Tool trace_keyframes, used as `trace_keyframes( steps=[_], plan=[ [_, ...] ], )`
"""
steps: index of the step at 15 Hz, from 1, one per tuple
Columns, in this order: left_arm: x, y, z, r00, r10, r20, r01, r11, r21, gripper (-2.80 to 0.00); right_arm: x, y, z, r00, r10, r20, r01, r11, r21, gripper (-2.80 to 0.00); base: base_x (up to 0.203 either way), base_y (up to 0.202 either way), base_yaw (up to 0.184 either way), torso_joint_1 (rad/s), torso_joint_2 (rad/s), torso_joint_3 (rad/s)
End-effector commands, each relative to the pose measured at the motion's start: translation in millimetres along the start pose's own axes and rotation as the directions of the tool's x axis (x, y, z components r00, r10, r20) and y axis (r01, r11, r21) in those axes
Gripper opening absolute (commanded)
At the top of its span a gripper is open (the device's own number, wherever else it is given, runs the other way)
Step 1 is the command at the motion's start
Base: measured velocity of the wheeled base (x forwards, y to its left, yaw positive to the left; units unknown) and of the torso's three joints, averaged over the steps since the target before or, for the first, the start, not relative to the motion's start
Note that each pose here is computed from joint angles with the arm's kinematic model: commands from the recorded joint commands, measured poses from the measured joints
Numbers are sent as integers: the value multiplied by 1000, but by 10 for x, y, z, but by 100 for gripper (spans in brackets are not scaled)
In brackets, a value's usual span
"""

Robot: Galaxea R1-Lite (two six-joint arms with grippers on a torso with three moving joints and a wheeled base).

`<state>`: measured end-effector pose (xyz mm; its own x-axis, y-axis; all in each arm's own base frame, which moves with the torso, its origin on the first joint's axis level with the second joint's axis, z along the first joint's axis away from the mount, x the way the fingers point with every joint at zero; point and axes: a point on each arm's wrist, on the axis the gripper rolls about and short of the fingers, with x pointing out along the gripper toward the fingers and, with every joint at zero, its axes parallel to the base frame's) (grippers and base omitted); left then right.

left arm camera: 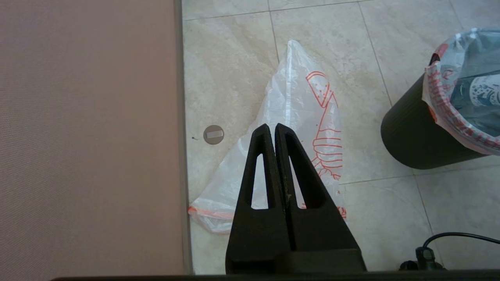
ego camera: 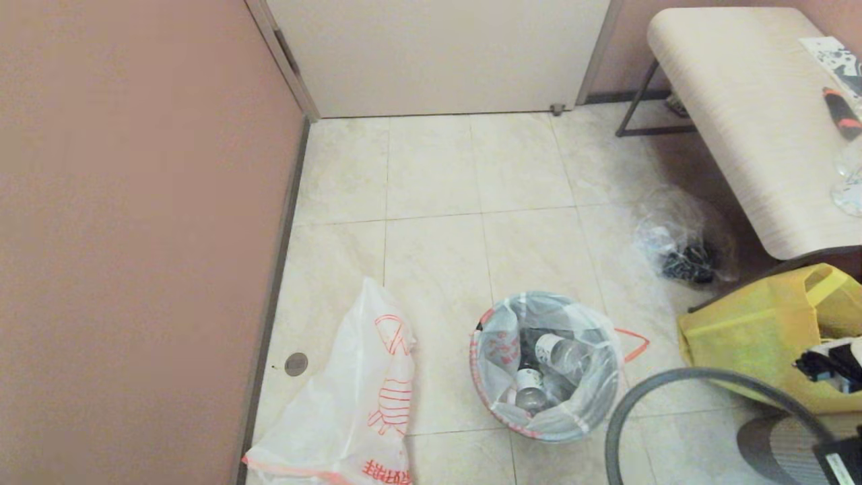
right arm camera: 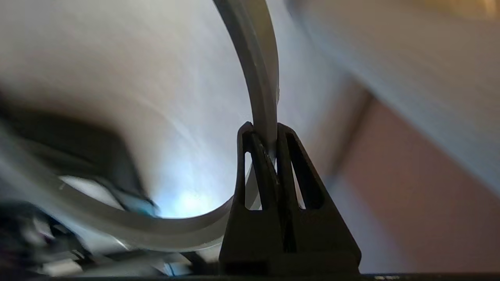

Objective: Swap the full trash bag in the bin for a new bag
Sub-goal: Place the trash can ring on the floor

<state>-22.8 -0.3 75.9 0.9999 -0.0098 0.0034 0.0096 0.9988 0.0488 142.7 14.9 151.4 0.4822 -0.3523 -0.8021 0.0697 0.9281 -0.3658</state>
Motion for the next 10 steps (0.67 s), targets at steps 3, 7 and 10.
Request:
trace_keyframes(
  steps=[3, 7, 10],
  plan=[
    [3, -1, -12, 1000, -1, -3, 1, 1000, 0, -280, 256, -215, -137, 982, -90, -168, 90, 996, -6, -280, 0, 0, 0, 0, 0, 0],
    [3, -1, -12, 1000, 0, -3, 0, 1000, -1, -280, 859, -202, 85, 971, -24, -239, 19, 1000, -23, -280, 0, 0, 0, 0, 0, 0],
    [3, -1, -12, 1000, -1, -3, 1, 1000, 0, -280, 1511, -47, 245, 964, 62, -257, -73, 997, -33, -280, 0, 0, 0, 0, 0, 0]
  ],
)
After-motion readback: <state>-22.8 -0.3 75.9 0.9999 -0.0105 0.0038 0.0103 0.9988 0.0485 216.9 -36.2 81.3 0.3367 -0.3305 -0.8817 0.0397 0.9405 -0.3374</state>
